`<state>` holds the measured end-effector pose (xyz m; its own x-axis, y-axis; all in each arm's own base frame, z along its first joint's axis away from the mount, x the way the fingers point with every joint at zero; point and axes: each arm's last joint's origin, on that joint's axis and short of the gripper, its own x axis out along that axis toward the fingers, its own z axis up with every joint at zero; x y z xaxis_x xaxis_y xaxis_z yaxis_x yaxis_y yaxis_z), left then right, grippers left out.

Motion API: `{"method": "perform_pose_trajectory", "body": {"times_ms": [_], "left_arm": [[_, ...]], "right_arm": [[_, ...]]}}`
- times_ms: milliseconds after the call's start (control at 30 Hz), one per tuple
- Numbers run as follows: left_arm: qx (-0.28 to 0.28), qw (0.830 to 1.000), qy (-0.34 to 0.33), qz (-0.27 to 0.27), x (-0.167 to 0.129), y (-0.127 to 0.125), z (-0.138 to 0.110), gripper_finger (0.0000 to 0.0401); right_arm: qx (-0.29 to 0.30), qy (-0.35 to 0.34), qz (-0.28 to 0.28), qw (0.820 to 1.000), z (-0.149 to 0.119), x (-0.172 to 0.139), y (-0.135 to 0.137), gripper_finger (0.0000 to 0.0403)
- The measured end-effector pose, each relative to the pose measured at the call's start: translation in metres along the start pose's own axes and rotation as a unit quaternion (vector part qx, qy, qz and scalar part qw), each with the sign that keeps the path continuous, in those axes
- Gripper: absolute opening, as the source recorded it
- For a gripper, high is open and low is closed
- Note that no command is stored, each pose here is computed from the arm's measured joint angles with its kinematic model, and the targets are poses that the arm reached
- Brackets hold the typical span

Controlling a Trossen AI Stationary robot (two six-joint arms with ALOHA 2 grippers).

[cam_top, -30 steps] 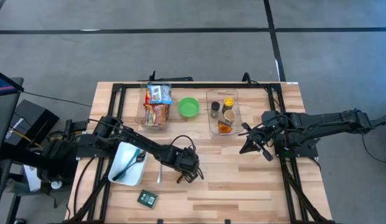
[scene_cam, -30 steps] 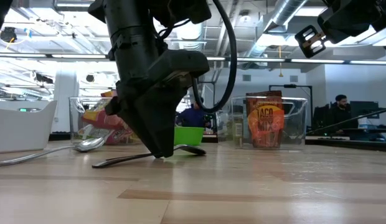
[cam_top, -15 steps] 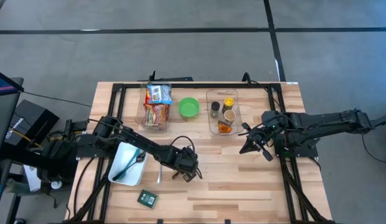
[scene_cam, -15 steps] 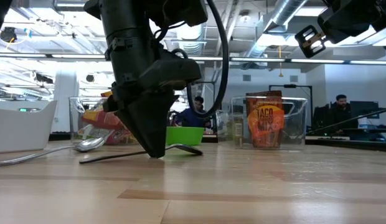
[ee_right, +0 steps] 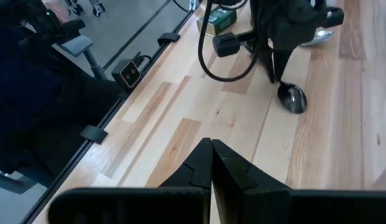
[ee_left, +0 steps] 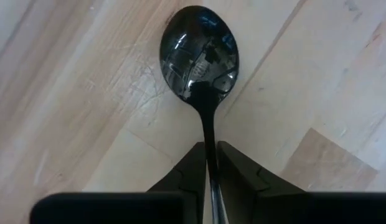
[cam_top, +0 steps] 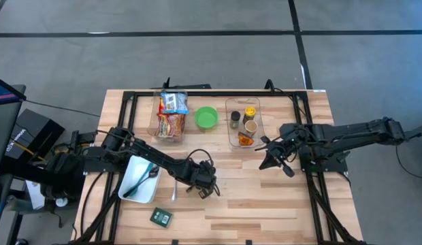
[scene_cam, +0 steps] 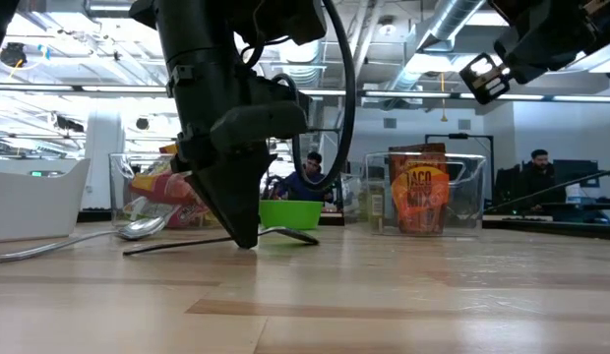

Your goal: Pick & Place Food Item

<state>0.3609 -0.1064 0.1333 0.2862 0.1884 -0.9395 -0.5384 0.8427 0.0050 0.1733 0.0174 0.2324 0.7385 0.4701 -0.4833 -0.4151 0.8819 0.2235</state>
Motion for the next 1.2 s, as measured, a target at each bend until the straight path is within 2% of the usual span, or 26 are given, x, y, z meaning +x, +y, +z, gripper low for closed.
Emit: {"method": "perform_pose_trajectory", "body": {"times_ms": [333, 600, 833, 967, 1200], "left_arm": [[0.028, 1.000, -0.007, 0.006, 0.0003, 0.0003, 0.0003, 0.0012], [0.025, 1.000, -0.016, 0.004, 0.0007, -0.0007, 0.0014, 0.0023], [0.024, 0.999, -0.025, 0.009, 0.0009, -0.0006, 0.0021, 0.0006], [0.024, 0.999, -0.029, 0.011, 0.0012, -0.0006, 0.0025, 0.0014], [0.023, 0.999, -0.032, 0.014, 0.0013, -0.0002, 0.0029, 0.0005]], "right_arm": [[-0.005, -0.009, 0.001, 1.000, 0.0020, -0.0001, 0.0001, 0.0000], [-0.005, -0.009, 0.001, 1.000, 0.0020, -0.0001, 0.0001, 0.0000], [-0.005, -0.009, 0.002, 1.000, 0.0020, -0.0001, 0.0002, 0.0000], [-0.004, -0.009, 0.002, 1.000, 0.0020, -0.0001, 0.0002, 0.0000], [0.027, -0.010, -0.003, 1.000, 0.0020, -0.0006, -0.0012, 0.0000]]}}
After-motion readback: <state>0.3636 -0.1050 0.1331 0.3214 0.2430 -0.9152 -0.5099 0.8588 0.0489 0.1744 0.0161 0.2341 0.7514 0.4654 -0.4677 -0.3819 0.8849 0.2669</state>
